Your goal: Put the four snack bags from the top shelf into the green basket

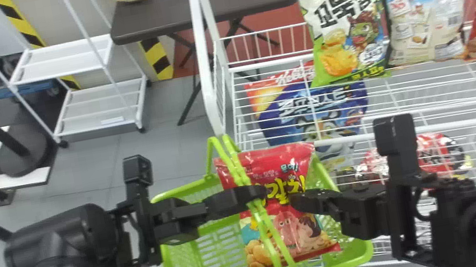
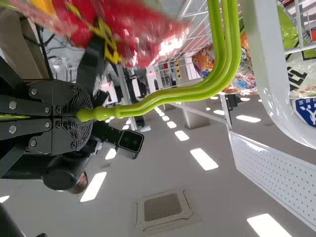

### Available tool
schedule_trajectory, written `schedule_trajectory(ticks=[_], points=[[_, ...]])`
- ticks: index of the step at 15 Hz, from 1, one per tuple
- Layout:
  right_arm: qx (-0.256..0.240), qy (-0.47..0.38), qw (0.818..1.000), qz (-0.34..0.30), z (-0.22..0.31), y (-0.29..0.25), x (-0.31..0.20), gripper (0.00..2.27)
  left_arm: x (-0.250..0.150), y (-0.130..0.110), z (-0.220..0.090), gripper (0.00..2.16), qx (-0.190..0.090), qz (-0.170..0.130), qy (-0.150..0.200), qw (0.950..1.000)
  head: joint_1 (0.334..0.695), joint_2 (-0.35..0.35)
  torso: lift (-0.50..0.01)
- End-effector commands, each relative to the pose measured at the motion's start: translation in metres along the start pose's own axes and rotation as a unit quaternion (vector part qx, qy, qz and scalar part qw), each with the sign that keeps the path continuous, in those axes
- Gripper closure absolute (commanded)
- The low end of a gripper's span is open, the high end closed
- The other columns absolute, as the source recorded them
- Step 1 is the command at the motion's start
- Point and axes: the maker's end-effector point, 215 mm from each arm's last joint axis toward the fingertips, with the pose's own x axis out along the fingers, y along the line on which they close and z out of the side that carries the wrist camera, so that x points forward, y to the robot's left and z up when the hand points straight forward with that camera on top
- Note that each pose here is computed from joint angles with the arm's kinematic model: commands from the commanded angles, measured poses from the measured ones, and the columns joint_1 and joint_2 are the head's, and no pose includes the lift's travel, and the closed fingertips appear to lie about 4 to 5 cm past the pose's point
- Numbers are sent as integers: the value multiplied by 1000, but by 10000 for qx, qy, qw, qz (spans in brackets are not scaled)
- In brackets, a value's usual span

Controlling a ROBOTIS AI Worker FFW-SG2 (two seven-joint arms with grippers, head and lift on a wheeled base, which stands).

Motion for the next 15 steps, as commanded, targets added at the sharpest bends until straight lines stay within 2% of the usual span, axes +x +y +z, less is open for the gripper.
schedule_trajectory(ticks=[1, 4, 5, 6, 7, 8, 13, 14, 15], points=[[-445, 63, 9989, 98, -9, 22, 43, 2243, 1, -2, -2, 2145, -23, -63, 15, 10000, 695, 193, 0], [-782, 477, 9957, 162, -33, 44, 73, 2229, 1, -2, -3, 2148, -34, -64, 25, 10000, 695, 273, 0], [-862, 662, 9939, 163, -44, 48, 77, 2081, 1, -2, -3, 2145, -41, -63, 24, 10000, 695, 290, 0], [-934, 860, 9918, 107, -54, 45, 78, 1474, 1, -2, -3, 2145, -39, -62, 17, 10000, 695, 303, 0], [-1029, 1009, 9896, -16, -60, 38, 76, 171, 1, -2, -3, 2145, -39, -69, 15, 10000, 695, 317, 0], [-1012, 1091, 9888, -41, -64, 36, 73, -2, 1, -2, -3, 2145, -41, -70, 22, 10000, 695, 331, 0], [-448, 905, 9949, -16, -38, 24, 1, 53, 1, -2, -3, 2145, -33, -69, 19, 10000, 695, 312, 0], [-434, 583, 9971, -226, -14, 6, -19, 60, 2, -2, -3, 2145, -29, -71, 29, 10000, 695, 300, 0], [-391, 171, 9979, -478, 16, -18, -40, 63, 2, -1, -4, 2145, -39, -71, 34, 10000, 695, 257, 0]])
